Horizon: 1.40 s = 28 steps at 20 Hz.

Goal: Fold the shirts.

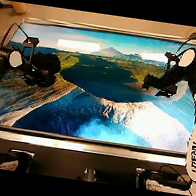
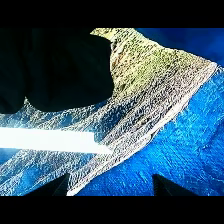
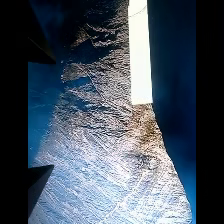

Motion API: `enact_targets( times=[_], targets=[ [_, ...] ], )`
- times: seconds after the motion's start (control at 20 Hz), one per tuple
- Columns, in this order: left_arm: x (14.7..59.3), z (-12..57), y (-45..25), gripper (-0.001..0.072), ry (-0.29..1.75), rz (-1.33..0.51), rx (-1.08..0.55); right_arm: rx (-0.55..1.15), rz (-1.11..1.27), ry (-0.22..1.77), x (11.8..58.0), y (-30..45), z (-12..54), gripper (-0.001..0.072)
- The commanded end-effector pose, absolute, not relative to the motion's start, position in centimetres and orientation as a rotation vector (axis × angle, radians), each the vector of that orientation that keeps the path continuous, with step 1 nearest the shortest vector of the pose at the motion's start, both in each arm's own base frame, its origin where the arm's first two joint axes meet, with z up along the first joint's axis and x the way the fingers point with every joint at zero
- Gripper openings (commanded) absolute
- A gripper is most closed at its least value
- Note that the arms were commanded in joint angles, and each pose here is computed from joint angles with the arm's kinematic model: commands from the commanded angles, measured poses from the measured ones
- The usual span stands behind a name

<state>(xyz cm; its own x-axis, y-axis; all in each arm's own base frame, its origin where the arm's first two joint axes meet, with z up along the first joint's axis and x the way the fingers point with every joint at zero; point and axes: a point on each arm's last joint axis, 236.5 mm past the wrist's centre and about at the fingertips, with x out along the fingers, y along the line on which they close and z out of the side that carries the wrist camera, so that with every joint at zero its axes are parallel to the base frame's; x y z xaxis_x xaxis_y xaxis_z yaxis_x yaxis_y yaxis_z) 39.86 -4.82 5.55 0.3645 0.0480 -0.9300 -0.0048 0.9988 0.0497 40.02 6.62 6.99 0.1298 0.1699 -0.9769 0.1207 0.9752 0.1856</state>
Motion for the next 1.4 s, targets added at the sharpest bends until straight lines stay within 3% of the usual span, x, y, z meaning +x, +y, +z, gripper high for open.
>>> enact_targets(
  times=[0.0, 0.65, 1.05, 1.1, 1.35],
  targets=[
    [39.9, 5.5, -4.8, 0.0594, 1.198, 0.034, 0.041, 0.241, 0.037, 1.446, 40.0, 6.7, 7.0, 0.0673],
    [39.9, 5.5, -4.8, 0.0594, 1.196, 0.033, 0.04, 0.241, 0.037, 1.445, 40.0, 6.7, 7.0, 0.0673],
    [44.7, 5.3, -5.4, 0.0616, 1.032, 0.008, 0.032, 0.209, 0.039, 1.285, 43.7, 6.1, 7.6, 0.0673],
    [46.4, 5.2, -4.6, 0.0672, 0.991, 0.021, 0.04, 0.206, 0.033, 1.269, 44.2, 5.9, 7.6, 0.0673],
    [51.3, 1.2, 7.5, 0.0679, 1.152, 0.279, -0.127, 0.23, 0.078, 1.338, 43.2, 7.1, 6.4, 0.0673]
  ],
)
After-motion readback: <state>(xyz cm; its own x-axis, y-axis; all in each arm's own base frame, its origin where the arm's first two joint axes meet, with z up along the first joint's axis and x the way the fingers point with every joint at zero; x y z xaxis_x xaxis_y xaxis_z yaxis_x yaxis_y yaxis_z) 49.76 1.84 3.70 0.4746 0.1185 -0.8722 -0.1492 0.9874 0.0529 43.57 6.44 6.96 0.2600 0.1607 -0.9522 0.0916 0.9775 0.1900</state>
